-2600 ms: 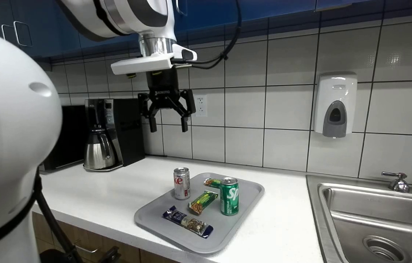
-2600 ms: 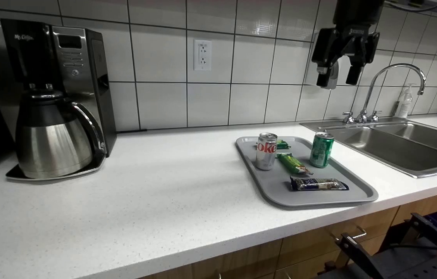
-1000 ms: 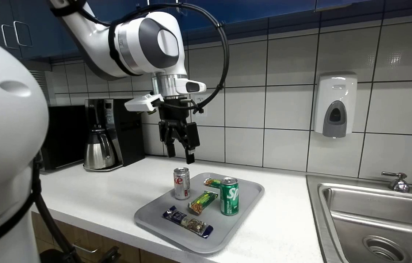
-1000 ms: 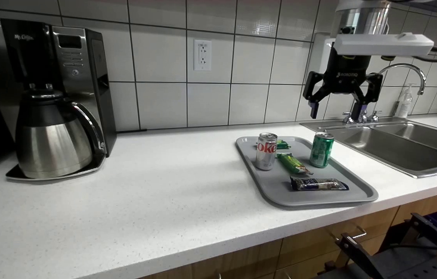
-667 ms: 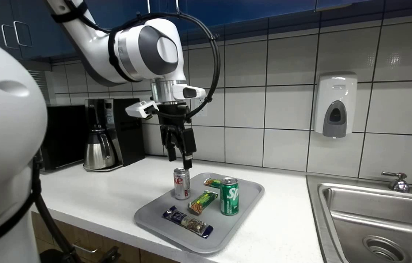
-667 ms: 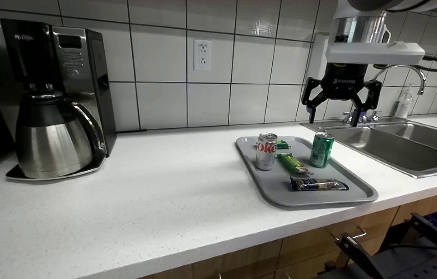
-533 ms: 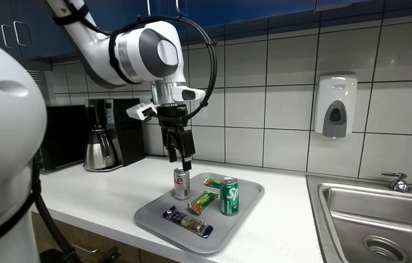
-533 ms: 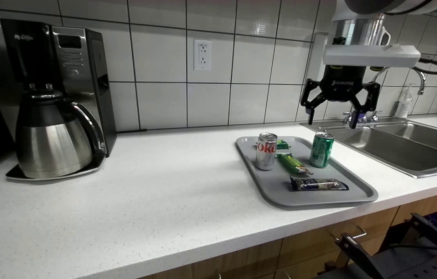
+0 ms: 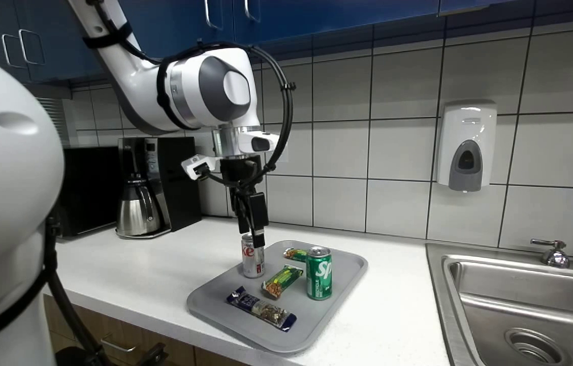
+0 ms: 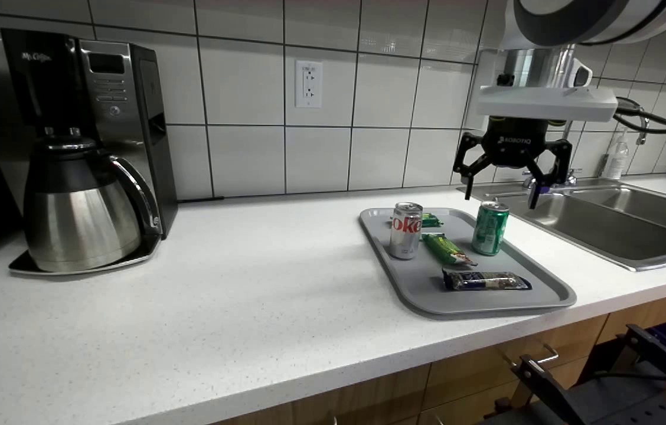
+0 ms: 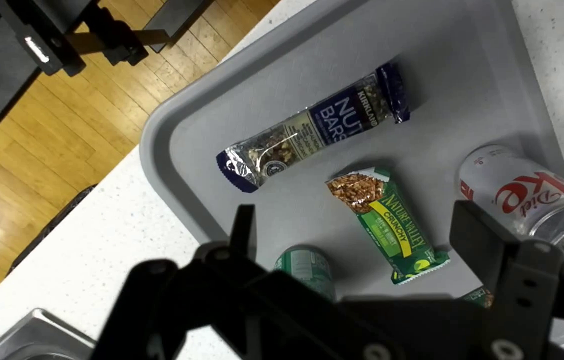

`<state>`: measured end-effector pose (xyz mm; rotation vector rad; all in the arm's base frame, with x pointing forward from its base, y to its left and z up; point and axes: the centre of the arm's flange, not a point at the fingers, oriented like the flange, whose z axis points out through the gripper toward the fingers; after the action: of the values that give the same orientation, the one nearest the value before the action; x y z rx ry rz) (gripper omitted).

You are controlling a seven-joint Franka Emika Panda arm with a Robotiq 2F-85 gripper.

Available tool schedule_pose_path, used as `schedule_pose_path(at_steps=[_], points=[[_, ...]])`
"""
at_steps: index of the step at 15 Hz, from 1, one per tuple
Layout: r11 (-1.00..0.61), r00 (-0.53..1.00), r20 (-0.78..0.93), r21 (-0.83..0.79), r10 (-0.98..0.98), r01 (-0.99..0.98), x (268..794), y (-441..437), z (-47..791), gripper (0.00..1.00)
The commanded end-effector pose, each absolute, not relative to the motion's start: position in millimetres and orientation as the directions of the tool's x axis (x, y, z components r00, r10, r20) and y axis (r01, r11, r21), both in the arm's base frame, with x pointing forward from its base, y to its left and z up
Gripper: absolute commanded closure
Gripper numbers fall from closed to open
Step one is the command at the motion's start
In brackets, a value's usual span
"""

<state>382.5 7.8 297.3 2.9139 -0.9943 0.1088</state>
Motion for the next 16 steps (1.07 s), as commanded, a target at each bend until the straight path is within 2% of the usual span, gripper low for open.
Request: schedule_pose_path(at_steps=[1,16], points=[[-0.746,0.744,0.118,0.039,-0.658,-0.665,378,10,283,0.0],[-0.565,0.561,0.165,0.03,-0.811,-0.825,375,14,236,0.0]])
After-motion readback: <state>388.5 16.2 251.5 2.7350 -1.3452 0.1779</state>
